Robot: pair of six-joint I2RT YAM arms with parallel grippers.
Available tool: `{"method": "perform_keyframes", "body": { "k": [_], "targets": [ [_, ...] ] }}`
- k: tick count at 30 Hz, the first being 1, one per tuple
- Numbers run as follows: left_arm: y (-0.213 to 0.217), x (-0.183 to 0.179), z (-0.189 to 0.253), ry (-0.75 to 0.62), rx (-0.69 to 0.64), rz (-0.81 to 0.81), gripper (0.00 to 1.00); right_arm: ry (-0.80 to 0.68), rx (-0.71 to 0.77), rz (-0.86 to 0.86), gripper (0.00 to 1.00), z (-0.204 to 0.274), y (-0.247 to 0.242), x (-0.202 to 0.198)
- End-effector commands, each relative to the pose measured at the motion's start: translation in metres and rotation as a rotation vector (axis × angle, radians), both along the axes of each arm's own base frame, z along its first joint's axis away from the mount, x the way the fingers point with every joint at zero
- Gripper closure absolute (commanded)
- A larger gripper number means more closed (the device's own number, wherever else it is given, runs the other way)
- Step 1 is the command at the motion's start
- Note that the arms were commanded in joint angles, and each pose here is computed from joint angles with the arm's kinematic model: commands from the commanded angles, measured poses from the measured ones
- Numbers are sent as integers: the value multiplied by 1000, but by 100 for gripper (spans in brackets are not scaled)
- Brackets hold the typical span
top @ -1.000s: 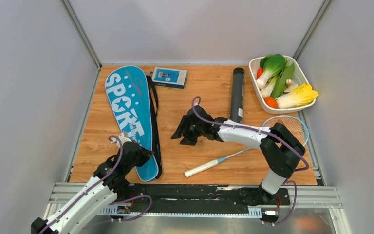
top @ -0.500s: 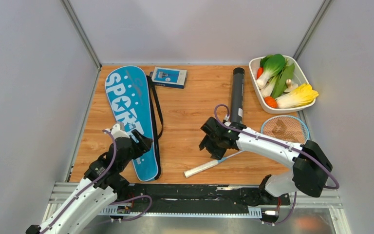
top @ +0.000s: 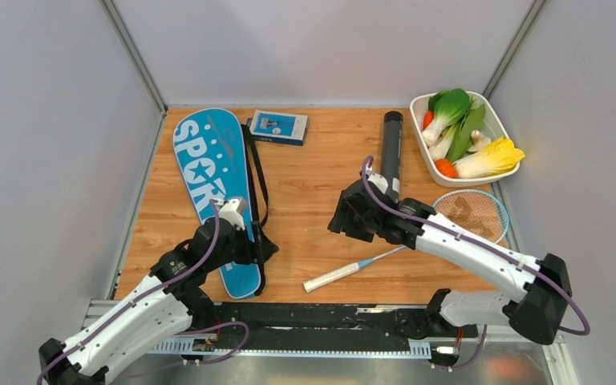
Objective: Pack up the badminton gear
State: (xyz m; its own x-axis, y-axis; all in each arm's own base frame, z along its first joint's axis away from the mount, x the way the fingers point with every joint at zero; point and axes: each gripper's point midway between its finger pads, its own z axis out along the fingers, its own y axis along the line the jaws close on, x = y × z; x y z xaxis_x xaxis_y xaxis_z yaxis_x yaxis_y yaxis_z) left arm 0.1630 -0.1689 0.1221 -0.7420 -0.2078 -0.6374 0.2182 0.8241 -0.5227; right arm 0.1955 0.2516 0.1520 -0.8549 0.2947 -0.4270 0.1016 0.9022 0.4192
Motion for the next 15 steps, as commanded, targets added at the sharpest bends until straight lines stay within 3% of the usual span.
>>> {"method": "perform_keyframes", "body": {
  "k": [1, 8, 15],
  "targets": [
    [-28, -9, 27, -102, -31, -155, 25, -180, 157, 197, 42, 44, 22, -3],
    [-65, -30, 25, -145, 72, -300, 25, -392, 261, 161, 39, 107, -2, -2],
    [-113, -54, 5, -229, 150, -520, 27, -636, 334, -17, 39, 176, -59, 0]
  ]
}}
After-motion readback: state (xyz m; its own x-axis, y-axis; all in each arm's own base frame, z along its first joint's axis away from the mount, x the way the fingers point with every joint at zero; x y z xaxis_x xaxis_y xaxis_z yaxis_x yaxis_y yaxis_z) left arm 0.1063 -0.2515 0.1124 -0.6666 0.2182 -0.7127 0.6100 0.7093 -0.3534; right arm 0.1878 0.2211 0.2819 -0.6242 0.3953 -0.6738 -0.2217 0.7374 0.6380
